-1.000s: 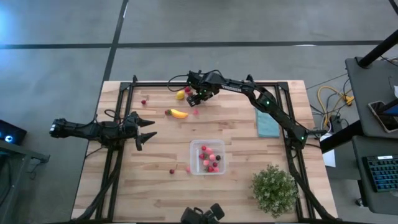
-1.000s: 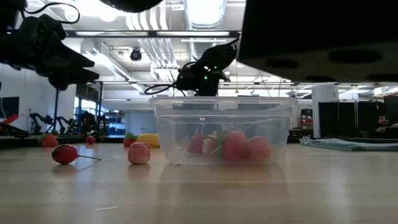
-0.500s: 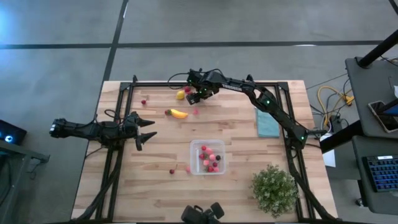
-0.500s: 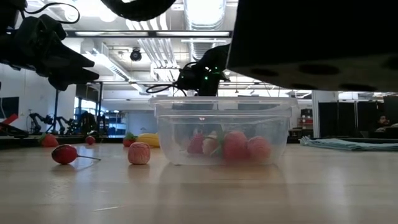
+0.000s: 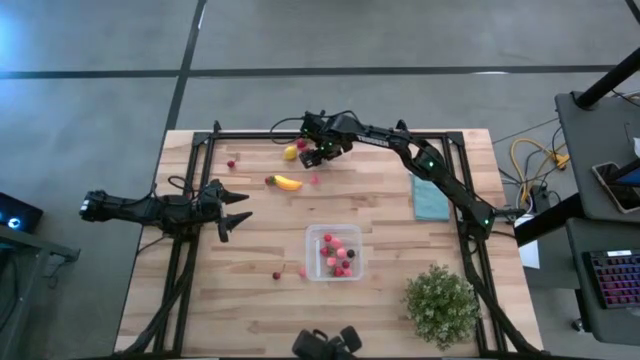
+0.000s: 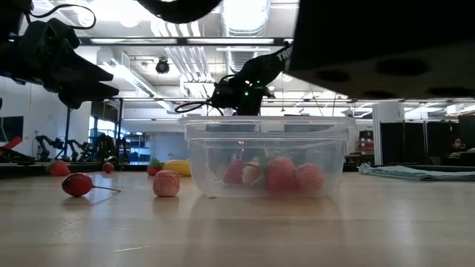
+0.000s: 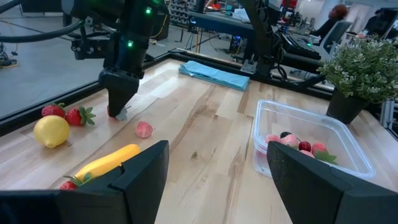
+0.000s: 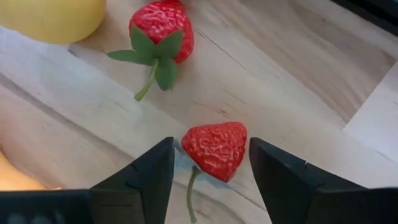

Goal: Pick and placing Produce into tupperware
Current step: Put the red strawberry into the transparent bin

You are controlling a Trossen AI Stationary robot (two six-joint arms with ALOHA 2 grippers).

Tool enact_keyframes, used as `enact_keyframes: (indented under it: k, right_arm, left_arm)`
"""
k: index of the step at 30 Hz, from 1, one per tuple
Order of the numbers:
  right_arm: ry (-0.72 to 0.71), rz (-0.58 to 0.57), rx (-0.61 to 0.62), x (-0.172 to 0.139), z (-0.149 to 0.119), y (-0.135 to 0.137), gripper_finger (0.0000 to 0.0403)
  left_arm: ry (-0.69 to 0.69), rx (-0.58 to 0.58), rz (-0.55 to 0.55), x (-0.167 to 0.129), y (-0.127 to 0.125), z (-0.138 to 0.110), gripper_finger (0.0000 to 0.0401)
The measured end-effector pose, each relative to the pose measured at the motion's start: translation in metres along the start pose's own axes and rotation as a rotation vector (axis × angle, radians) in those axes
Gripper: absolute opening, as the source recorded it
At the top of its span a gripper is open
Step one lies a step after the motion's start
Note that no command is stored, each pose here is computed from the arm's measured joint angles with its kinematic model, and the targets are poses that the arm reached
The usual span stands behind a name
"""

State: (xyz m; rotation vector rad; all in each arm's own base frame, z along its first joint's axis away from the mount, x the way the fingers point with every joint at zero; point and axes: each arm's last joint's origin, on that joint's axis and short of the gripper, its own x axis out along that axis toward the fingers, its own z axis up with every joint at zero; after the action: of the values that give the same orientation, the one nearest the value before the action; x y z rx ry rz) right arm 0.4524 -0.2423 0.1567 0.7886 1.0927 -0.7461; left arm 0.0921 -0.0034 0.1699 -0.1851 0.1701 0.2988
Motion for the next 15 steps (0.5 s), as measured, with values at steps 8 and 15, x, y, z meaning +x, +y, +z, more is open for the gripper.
enact_keyframes:
  k: [8, 15]
  right_arm:
    - [0.02, 0.004, 0.039, -0.0015, 0.0016, -0.0054, 0.0171]
    - [0.03, 0.021, 0.048, -0.0019, 0.0033, -0.0081, 0.0156]
  left_arm:
    - [0.0, 0.0, 0.0, 0.0, 0.0, 0.0, 0.0258]
    - [0.0, 0.0, 0.0, 0.0, 0.0, 0.0, 0.0258]
